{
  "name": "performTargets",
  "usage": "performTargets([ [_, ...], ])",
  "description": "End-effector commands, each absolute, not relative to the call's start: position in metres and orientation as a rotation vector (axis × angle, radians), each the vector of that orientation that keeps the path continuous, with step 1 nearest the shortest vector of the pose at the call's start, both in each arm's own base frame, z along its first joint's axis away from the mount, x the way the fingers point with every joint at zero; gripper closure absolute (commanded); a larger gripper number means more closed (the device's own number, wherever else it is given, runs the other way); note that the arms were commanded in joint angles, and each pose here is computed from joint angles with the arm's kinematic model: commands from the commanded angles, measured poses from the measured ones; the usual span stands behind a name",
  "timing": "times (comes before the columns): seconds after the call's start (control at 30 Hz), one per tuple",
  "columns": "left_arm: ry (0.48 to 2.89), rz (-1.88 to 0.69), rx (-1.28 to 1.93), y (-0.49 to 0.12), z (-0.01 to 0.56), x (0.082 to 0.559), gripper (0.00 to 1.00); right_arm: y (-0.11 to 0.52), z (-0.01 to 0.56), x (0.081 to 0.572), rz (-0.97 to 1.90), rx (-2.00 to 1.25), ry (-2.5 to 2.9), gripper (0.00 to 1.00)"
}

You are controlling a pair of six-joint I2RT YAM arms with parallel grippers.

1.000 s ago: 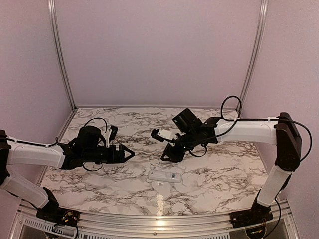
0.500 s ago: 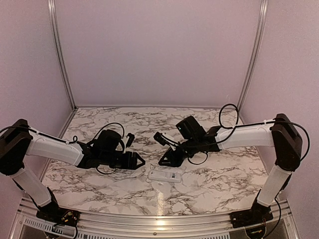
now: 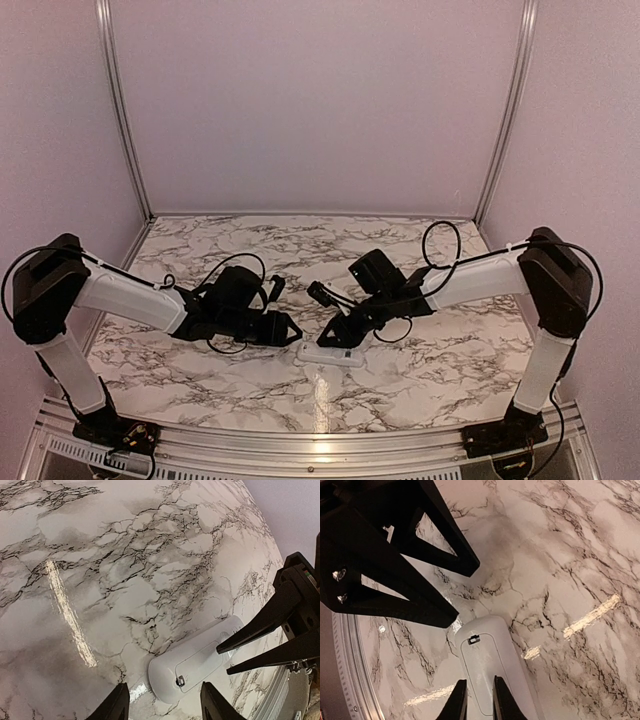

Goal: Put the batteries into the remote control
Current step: Press the battery cover on the remote control.

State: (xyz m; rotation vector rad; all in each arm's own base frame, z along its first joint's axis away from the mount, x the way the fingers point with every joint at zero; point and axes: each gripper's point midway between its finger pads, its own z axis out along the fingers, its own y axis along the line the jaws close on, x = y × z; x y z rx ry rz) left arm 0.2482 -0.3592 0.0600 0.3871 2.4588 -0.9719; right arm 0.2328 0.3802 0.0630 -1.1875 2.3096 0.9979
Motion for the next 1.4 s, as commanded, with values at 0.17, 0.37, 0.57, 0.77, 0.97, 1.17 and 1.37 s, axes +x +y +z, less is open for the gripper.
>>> performTargets([
  [0.17,2.481,-0.907,0.409,-0.373,0.052,0.252,0.55,0.378,0.047,0.231,1.019,-1.183,2.349,0.84],
  [0.37,2.513,-0.837,0.421,-0.374,0.042,0.252,0.56,0.373,0.036,0.228,0.998,-1.195,2.384,0.84],
  [0.57,2.539,-0.786,0.438,-0.376,0.034,0.250,0.61,0.369,0.025,0.223,0.990,-1.205,2.421,0.84],
  [0.77,2.551,-0.740,0.469,-0.377,0.029,0.249,0.63,0.364,0.021,0.221,0.975,-1.212,2.438,0.84],
  [0.97,2.575,-0.691,0.488,-0.375,0.023,0.246,0.65,0.363,0.022,0.221,0.964,-1.217,2.437,0.84],
  [1.17,2.597,-0.619,0.504,-0.366,0.018,0.244,0.66,0.363,0.022,0.220,0.966,-1.218,2.438,0.84],
  [1.37,2.605,-0.589,0.525,-0.361,0.018,0.241,0.67,0.363,0.021,0.220,0.964,-1.220,2.440,0.84],
])
